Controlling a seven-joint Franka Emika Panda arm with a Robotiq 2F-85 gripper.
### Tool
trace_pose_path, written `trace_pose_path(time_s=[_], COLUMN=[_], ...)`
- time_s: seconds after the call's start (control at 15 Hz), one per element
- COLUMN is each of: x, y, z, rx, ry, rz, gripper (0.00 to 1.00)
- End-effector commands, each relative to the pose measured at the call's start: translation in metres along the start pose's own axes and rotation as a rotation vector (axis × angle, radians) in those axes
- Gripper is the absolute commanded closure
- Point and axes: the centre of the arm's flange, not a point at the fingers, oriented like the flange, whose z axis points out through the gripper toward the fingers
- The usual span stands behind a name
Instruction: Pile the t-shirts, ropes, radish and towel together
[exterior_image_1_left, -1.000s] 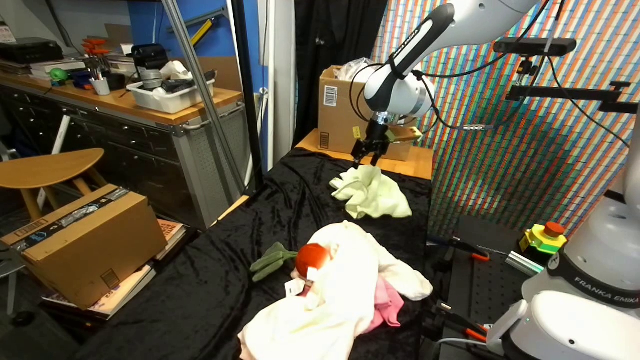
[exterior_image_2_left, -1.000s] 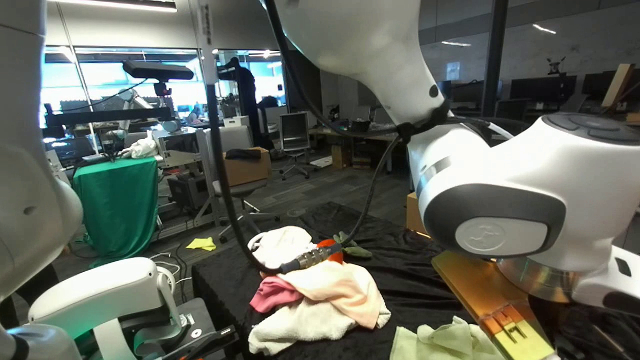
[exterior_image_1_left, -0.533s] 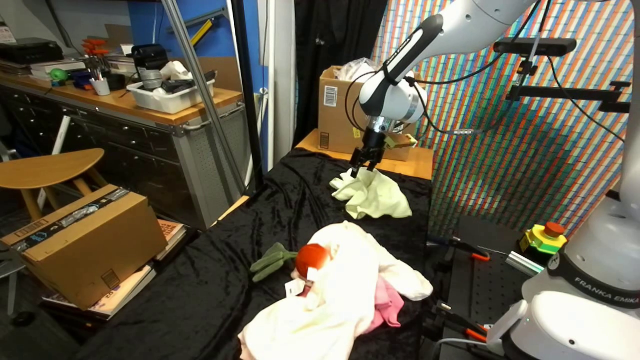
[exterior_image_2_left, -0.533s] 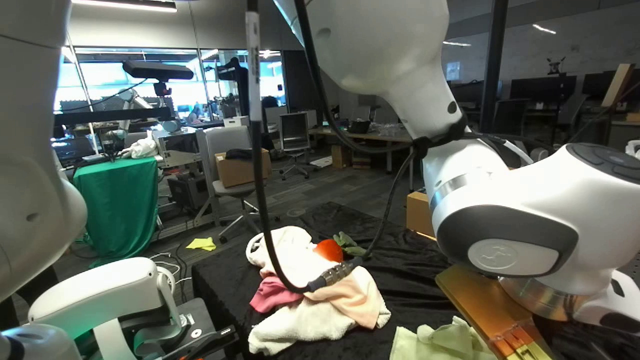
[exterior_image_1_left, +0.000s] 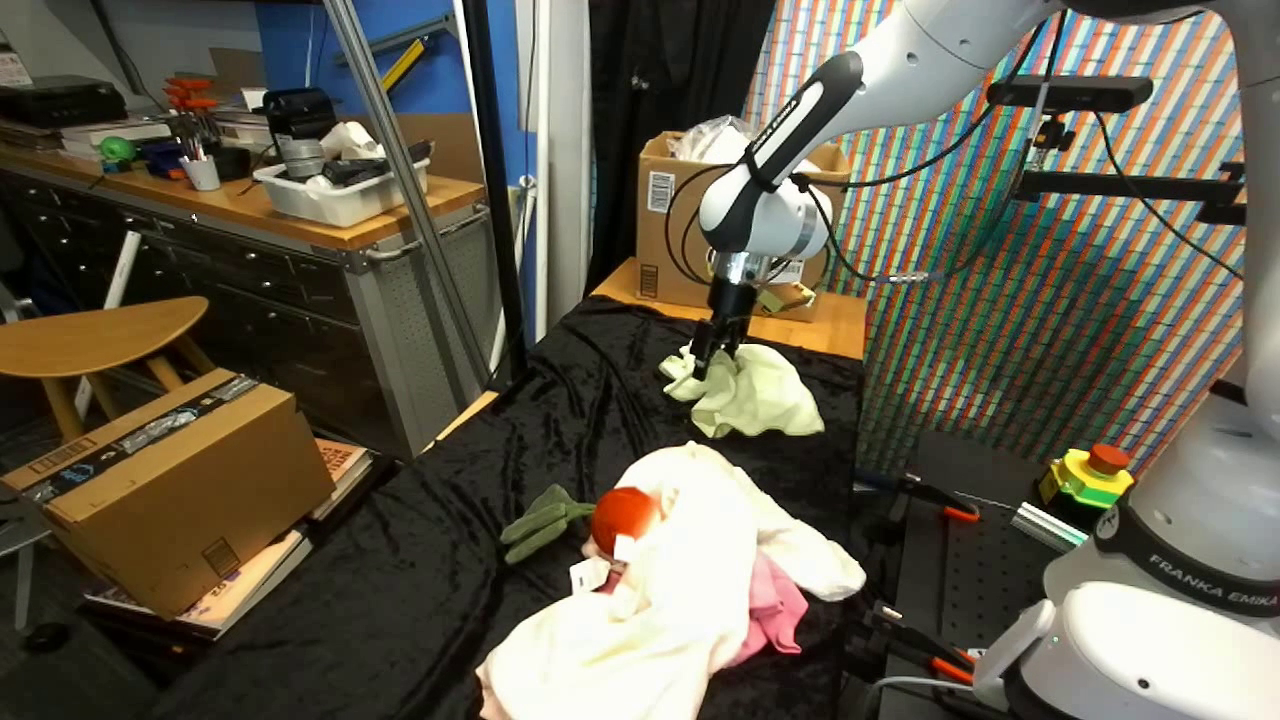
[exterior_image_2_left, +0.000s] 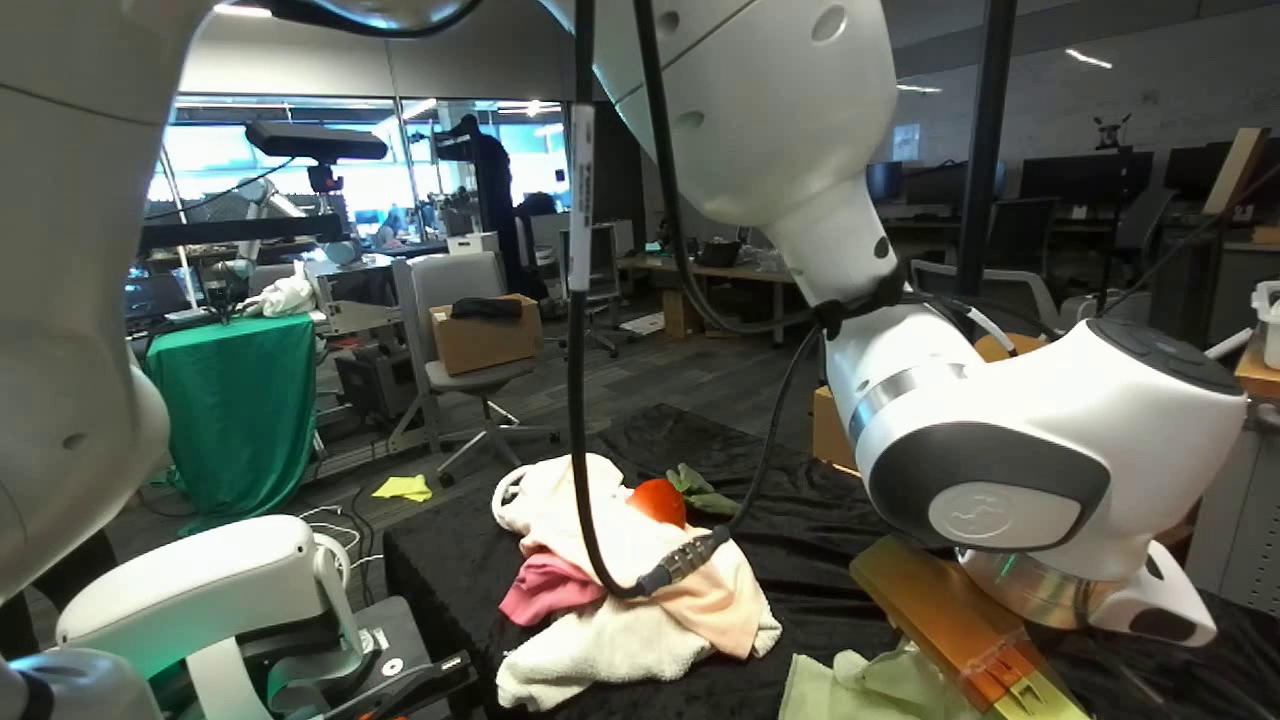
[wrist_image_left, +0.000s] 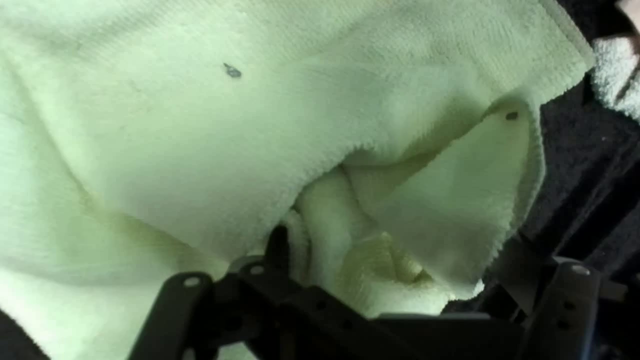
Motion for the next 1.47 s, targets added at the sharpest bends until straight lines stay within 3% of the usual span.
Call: trace_pose_path(time_s=[0.0,0.27,0.33,0.4,0.47,0.53,1.07,1.27,1.4], x=[0.0061,0.0028,0.0028,0.0029,0.0031,0.0034,0.0027,-0.0003,-0.0022], y=[-0.0025,-0.0016,-0.0011,-0.0006,-0.0002,0.0001,0.0037,0.0053,0.0057], z=[0.004,0.0044,0.0051,0.0049,0.0056,0.0066,0.0115,0.0063,0.0016], rx=[-0.045,-0.088,-0.093,-0.096,-0.099,-0.099,-0.092,-0.053,-0.027], ry=[-0.048,-0.055,-0.052,-0.047,-0.041,-0.038,-0.014,-0.012,0.0], rz=[-0.049,-0.068,-0.069,-0.068,-0.063,-0.059,-0.007,0.0,0.006], gripper=[0.0,0.0,0.04,0.12,0.29,0.29,0.92,0.99,0.95])
